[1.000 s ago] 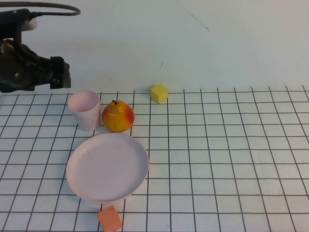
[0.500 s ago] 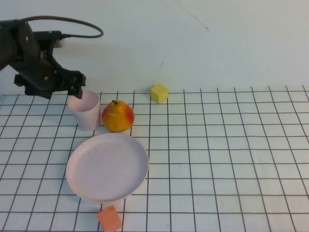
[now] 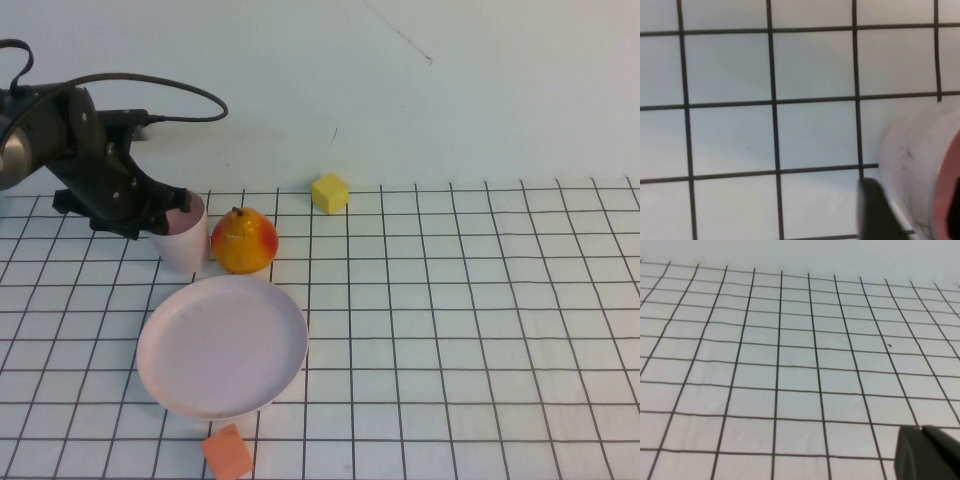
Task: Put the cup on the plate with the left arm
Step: Pick up the cup from the table, then place the cup on the plate
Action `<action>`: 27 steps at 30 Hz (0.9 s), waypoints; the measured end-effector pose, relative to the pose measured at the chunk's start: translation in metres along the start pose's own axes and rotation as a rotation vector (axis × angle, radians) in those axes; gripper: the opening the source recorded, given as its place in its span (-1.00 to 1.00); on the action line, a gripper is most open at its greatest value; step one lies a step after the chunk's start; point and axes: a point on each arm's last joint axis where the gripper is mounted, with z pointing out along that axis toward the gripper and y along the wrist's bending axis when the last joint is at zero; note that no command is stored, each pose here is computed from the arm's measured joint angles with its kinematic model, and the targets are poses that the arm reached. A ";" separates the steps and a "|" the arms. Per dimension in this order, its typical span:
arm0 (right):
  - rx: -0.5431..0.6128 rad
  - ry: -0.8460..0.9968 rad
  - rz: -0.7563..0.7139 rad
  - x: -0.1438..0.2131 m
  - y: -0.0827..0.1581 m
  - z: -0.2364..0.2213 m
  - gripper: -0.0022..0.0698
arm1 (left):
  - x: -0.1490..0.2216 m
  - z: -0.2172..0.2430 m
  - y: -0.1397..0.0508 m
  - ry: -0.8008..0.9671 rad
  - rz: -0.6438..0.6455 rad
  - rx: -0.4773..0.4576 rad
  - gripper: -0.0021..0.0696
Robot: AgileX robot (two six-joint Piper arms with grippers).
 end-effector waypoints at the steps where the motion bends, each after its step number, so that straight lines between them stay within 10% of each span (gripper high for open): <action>1: 0.000 0.000 0.000 0.000 0.000 0.000 -0.95 | 0.000 0.000 0.000 -0.002 0.005 0.000 -0.29; 7: 0.000 0.000 0.000 0.000 0.000 0.000 -0.95 | 0.000 0.000 0.000 -0.002 0.026 0.001 -0.88; 27: 0.000 0.000 0.000 0.000 0.000 0.000 -0.95 | 0.029 -0.165 -0.031 0.064 0.176 0.203 -0.90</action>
